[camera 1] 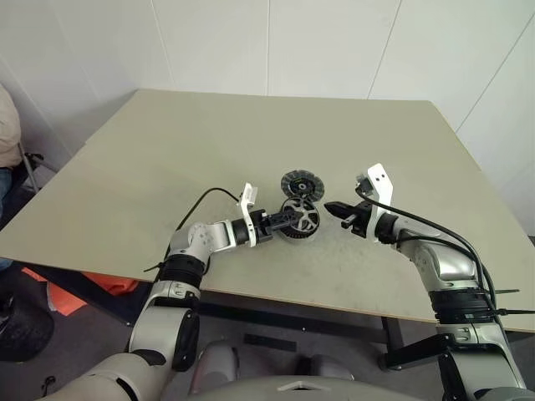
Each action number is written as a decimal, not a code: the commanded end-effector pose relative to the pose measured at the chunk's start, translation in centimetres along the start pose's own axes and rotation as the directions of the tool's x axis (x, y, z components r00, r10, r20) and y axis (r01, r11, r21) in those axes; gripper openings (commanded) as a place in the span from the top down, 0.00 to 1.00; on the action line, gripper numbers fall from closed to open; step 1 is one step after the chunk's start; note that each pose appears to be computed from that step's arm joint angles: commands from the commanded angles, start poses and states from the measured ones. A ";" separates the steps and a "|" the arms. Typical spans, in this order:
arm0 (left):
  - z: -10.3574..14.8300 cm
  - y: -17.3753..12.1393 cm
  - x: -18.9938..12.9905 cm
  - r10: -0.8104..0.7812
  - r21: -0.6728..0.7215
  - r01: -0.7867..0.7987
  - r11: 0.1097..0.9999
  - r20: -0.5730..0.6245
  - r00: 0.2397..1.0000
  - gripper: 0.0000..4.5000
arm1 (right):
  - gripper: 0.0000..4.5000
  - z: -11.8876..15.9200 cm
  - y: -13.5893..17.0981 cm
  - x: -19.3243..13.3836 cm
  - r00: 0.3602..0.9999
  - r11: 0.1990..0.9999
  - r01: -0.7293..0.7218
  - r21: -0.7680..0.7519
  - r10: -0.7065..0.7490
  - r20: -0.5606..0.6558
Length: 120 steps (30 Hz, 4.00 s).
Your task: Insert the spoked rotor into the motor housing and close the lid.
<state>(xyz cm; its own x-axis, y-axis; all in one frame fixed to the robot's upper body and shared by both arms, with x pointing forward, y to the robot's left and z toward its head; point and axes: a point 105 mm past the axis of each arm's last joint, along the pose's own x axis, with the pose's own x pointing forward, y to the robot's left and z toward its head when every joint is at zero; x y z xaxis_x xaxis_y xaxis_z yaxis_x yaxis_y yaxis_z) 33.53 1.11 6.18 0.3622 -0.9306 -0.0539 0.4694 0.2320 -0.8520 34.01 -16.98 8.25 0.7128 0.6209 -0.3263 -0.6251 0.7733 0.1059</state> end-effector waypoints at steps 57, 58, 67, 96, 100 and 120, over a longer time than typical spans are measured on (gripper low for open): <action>8.5 -2.5 -9.7 0.066 0.314 -0.097 0.944 0.108 0.992 0.33 | 1.00 2.9 8.0 -1.5 0.970 0.915 -0.242 -0.323 0.237 -0.054; 8.4 -2.6 -9.6 0.065 0.316 -0.095 0.944 0.105 0.992 0.33 | 1.00 3.0 8.0 -0.9 0.970 0.912 -0.241 -0.333 0.238 -0.052; 7.9 -2.8 -9.6 0.068 0.327 -0.094 0.940 0.087 0.994 0.33 | 1.00 2.0 7.3 1.4 0.976 0.918 -0.219 -0.331 0.212 -0.057; 7.2 -2.6 -9.5 0.078 0.317 -0.104 0.943 0.092 0.993 0.33 | 1.00 -0.7 6.8 3.7 0.976 0.942 -0.219 -0.256 0.205 -0.080; 7.2 -2.7 -9.6 0.081 0.318 -0.108 0.942 0.097 0.992 0.33 | 1.00 -4.0 6.3 3.9 0.972 0.944 -0.211 -0.253 0.174 -0.159; 7.6 -2.7 -9.8 0.084 0.317 -0.114 0.941 0.106 0.991 0.33 | 1.00 3.2 6.3 -8.5 0.911 0.852 -0.394 -0.345 0.311 -0.272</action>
<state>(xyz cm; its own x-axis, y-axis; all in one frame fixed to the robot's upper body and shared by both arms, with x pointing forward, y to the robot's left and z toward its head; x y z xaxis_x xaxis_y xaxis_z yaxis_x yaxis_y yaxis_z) 34.59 11.62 11.50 0.4780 -0.8711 -0.1126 0.6234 0.4268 -0.6552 25.88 -16.60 12.83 0.3788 0.7640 -0.5224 -0.9083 0.4151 -0.0515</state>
